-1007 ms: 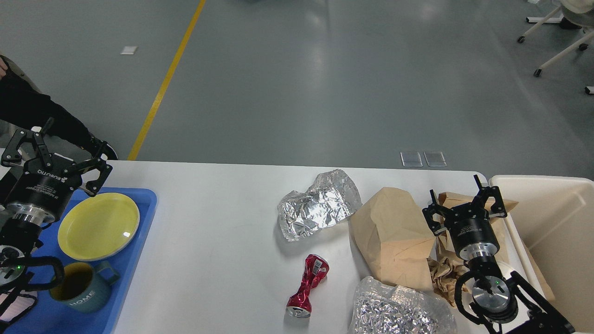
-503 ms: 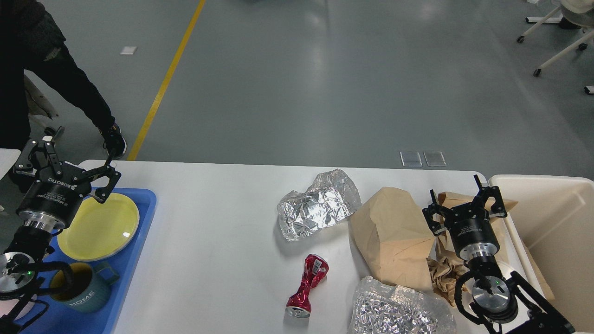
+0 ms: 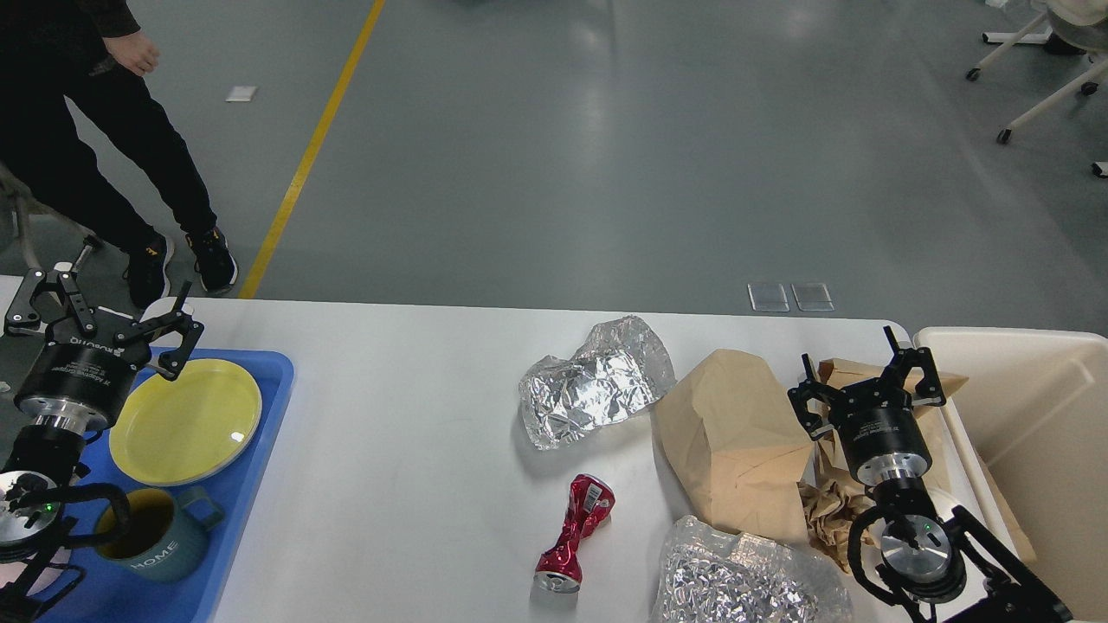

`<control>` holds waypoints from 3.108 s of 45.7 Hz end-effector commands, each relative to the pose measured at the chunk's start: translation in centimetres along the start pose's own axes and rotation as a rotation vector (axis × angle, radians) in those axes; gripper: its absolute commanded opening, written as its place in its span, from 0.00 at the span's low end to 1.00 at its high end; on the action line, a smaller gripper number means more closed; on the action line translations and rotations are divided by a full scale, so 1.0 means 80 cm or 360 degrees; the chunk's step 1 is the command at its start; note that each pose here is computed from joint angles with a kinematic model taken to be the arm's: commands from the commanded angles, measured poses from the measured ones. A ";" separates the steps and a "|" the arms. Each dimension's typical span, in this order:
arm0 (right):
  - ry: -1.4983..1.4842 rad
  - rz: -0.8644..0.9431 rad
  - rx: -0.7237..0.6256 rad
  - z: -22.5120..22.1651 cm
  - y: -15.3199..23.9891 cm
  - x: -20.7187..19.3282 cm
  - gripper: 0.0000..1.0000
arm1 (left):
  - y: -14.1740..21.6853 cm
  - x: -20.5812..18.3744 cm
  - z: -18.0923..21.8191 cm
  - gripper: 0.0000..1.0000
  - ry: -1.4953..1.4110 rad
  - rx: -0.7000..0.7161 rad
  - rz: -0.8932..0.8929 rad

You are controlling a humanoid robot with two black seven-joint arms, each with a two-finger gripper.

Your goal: Tidy desktop

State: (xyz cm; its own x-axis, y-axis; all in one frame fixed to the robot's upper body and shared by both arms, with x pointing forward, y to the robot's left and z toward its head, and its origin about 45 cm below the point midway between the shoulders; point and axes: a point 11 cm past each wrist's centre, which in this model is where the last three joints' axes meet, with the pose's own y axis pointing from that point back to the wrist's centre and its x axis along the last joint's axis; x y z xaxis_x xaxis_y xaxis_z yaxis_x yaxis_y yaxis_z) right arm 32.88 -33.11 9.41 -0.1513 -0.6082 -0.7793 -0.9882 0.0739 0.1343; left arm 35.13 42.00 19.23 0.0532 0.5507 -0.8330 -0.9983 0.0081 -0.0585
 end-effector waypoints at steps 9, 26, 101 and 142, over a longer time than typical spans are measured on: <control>-0.0002 0.0000 0.0000 0.000 0.000 0.000 1.00 | -0.027 -0.004 -0.031 0.96 0.0229 -0.0121 0.0000; -0.0002 0.0000 0.0000 0.000 0.000 0.000 1.00 | -0.017 0.039 -0.096 0.96 0.0170 0.0027 0.0178; 0.0001 0.0000 0.0000 0.000 0.000 0.000 1.00 | -0.014 0.045 -0.093 0.96 0.0167 -0.0116 0.0003; 0.0121 -0.0062 0.0085 -0.053 -0.038 -0.018 1.00 | -0.014 0.045 -0.092 0.96 0.0165 -0.0117 0.0000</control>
State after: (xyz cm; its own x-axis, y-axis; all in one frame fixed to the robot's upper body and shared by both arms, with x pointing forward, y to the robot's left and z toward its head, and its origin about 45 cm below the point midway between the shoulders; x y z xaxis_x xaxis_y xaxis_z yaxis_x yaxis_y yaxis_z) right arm 36.71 -35.85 13.24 -0.1096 -0.6622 -0.7413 -0.9933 0.0998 0.0577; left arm 36.63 37.82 12.24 0.0590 0.4617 -0.8851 -0.9939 -0.0555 -0.0952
